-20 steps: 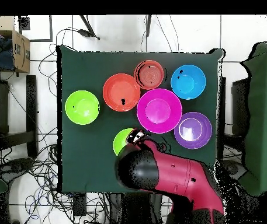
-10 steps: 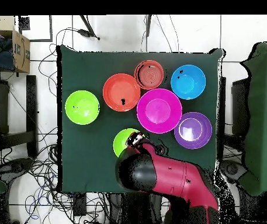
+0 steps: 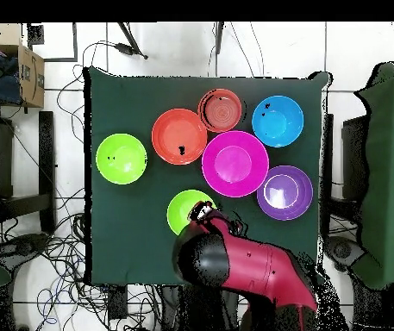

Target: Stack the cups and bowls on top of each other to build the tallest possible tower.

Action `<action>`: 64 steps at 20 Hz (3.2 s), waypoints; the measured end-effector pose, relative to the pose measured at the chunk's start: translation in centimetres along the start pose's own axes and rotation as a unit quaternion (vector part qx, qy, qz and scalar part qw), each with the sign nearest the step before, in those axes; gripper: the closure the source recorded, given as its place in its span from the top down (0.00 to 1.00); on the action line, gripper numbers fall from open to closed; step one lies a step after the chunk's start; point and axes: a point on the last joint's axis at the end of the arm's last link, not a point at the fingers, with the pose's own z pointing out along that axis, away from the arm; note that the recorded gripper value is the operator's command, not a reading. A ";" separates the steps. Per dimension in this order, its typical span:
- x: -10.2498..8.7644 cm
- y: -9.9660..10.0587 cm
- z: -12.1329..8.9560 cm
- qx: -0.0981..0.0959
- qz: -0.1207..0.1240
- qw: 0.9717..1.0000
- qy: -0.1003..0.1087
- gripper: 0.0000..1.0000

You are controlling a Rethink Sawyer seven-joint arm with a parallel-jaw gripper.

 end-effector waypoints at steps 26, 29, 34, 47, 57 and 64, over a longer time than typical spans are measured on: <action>6.0 -1.4 7.7 0.009 -0.023 0.999 -0.029 1.00; 7.0 -1.7 8.8 0.010 -0.027 0.999 -0.032 1.00; 8.5 -2.2 10.5 0.011 -0.032 0.999 -0.032 1.00; 11.7 -3.4 13.7 0.014 -0.036 0.999 -0.015 1.00; 13.1 -4.4 14.8 0.018 -0.031 0.999 -0.005 1.00; 14.3 -5.5 16.2 0.023 -0.023 0.999 0.013 1.00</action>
